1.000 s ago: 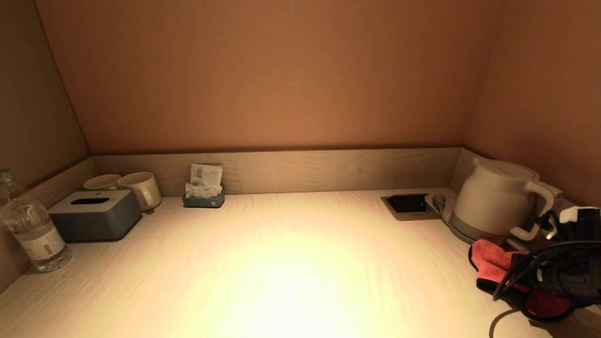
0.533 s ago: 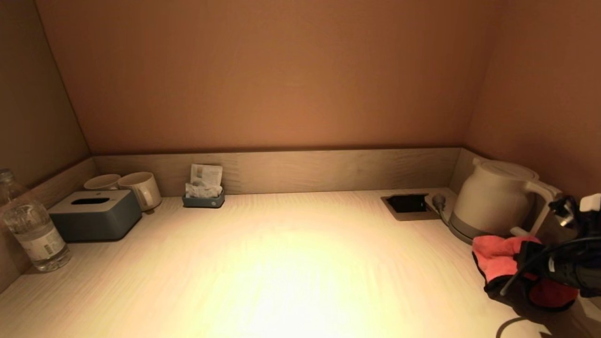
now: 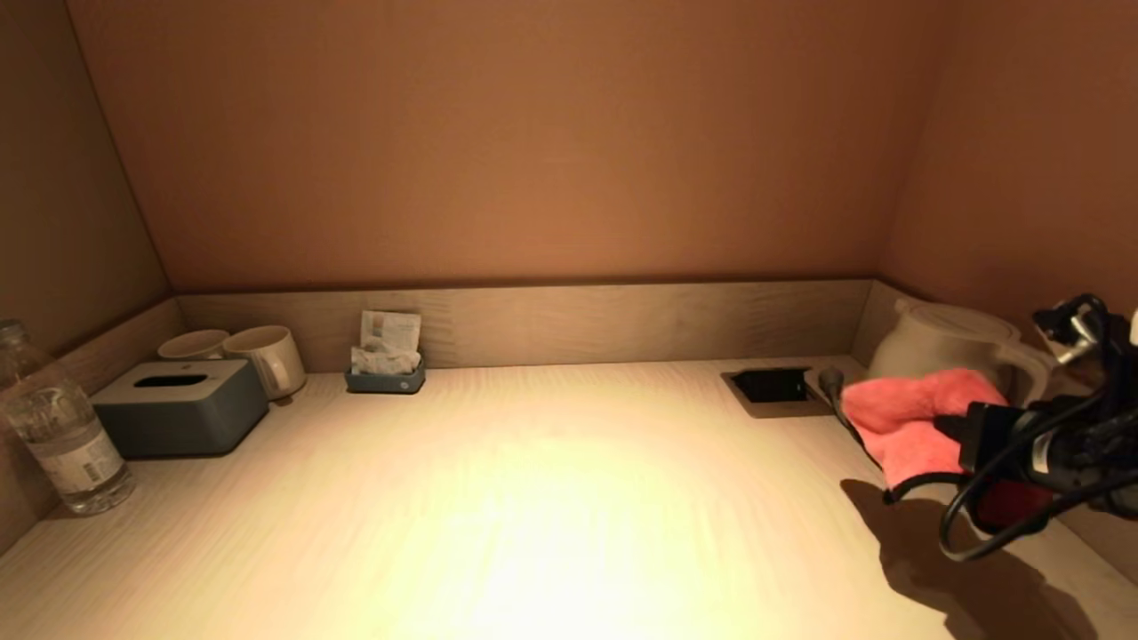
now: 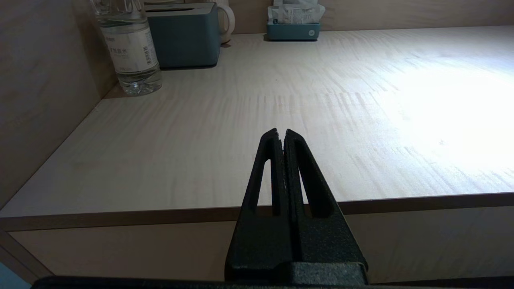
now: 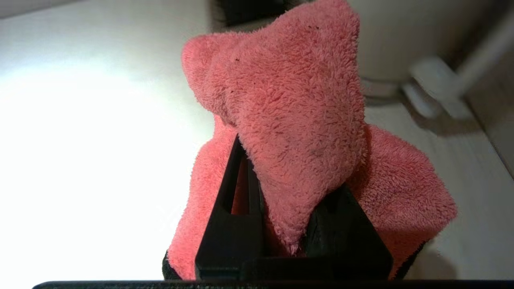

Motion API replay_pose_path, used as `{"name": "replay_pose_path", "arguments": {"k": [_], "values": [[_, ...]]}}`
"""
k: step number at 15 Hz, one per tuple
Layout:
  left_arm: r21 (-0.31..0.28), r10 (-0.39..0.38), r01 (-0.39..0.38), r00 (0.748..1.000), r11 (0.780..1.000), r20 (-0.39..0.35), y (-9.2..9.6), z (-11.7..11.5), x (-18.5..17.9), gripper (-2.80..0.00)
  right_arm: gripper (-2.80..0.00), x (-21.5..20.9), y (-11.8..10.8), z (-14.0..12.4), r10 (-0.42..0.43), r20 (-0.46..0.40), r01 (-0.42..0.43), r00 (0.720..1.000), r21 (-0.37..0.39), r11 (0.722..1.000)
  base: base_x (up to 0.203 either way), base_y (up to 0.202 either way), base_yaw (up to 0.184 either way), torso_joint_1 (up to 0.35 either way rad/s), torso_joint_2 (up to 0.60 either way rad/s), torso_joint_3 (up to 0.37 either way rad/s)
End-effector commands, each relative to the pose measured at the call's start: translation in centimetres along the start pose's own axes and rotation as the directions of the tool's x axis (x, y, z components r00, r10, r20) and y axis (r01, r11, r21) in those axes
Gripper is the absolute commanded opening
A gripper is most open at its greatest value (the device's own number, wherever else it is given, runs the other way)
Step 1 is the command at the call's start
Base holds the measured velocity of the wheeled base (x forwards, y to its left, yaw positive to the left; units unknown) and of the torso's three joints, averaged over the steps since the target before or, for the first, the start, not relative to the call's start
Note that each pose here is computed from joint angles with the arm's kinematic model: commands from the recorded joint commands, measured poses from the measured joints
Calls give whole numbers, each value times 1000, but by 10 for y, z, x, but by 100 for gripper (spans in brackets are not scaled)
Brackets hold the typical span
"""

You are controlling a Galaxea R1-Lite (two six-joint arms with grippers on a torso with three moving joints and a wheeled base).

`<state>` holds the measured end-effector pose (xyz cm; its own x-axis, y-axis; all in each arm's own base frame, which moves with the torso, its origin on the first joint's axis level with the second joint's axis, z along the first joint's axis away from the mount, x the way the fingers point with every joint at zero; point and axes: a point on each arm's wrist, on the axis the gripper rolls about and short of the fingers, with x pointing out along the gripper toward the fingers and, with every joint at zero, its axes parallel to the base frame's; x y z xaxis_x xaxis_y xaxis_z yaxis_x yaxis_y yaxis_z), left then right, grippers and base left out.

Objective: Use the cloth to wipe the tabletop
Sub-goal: Sweep the stains on the table

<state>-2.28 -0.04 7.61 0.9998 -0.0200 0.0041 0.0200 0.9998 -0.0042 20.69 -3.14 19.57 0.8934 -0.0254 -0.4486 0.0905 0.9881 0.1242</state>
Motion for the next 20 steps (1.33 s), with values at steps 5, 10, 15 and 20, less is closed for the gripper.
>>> {"name": "replay_pose_path", "arguments": {"k": [5,10,15,20], "values": [[0,0,0,1000,1000,-3,0,0,0,-280,-280,-41,68,16,272,-105,-278,957,-49,959,0,0,0,0,0,0],[0,0,0,1000,1000,-1,0,0,0,-280,-280,-41,109,7,401,-236,-434,885,-111,894,0,0,0,0,0,0],[0,0,0,1000,1000,0,0,0,0,-280,-280,-24,150,-2,463,-331,-532,822,-158,832,0,0,0,0,0,0],[0,0,0,1000,1000,-1,0,0,0,-280,-280,-6,189,-2,491,-377,-584,785,-189,789,0,0,0,0,0,0]]}}
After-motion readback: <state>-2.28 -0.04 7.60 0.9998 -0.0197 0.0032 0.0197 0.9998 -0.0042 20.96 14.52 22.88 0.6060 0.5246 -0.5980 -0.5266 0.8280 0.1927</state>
